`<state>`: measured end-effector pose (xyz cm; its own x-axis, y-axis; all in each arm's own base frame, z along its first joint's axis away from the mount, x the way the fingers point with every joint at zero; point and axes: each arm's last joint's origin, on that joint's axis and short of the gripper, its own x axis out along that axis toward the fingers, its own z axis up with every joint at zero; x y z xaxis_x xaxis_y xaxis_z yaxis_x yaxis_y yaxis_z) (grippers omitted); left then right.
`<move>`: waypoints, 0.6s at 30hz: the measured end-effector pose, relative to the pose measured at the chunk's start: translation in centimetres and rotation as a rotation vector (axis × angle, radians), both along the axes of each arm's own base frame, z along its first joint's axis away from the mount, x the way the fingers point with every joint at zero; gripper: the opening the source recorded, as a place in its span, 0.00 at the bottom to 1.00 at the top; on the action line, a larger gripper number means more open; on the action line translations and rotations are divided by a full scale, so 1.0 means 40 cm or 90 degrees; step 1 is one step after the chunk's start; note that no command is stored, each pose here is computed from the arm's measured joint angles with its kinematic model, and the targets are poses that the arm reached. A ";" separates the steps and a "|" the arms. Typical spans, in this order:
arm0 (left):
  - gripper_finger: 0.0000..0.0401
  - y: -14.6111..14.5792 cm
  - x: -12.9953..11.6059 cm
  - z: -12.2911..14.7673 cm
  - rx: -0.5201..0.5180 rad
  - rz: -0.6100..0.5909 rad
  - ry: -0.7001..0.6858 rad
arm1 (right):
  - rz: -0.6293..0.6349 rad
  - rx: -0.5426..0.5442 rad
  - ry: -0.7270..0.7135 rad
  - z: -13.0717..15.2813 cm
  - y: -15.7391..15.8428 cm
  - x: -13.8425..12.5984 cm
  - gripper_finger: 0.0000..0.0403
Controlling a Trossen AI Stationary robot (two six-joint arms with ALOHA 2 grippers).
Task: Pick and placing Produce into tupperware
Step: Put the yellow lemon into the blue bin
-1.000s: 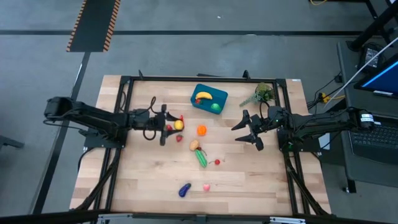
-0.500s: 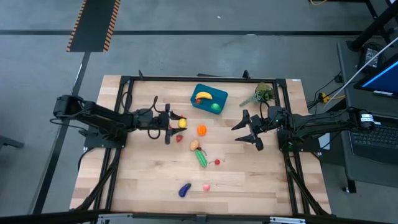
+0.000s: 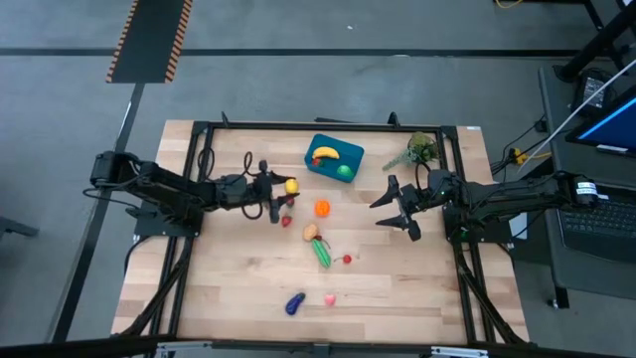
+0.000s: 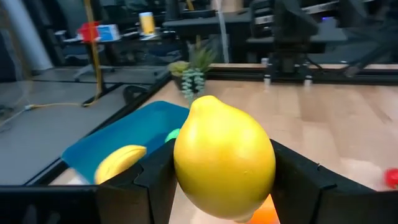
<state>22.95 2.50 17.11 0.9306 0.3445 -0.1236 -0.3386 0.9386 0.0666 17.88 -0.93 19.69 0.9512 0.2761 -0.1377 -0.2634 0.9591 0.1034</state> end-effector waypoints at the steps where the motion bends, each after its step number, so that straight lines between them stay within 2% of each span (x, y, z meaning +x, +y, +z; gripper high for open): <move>1: 0.50 0.002 -0.001 0.000 0.001 0.015 0.000 | 0.000 0.000 0.000 0.000 0.000 0.000 0.62; 5: 0.50 0.008 -0.003 0.000 0.007 0.069 0.000 | 0.000 -0.001 -0.005 0.002 0.000 0.000 0.62; 8: 0.50 0.007 -0.003 0.000 0.010 0.067 0.001 | 0.000 -0.002 -0.010 0.003 0.000 0.001 0.62; 18: 0.50 0.033 -0.002 -0.001 -0.019 -0.092 0.000 | -0.002 0.013 -0.006 0.004 0.000 0.001 0.62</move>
<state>22.86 3.80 17.06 0.9702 0.2027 -0.1324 -0.1994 0.9792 0.0382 17.90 -0.93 19.85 0.9534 0.2757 -0.1230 -0.2613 0.9576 0.1210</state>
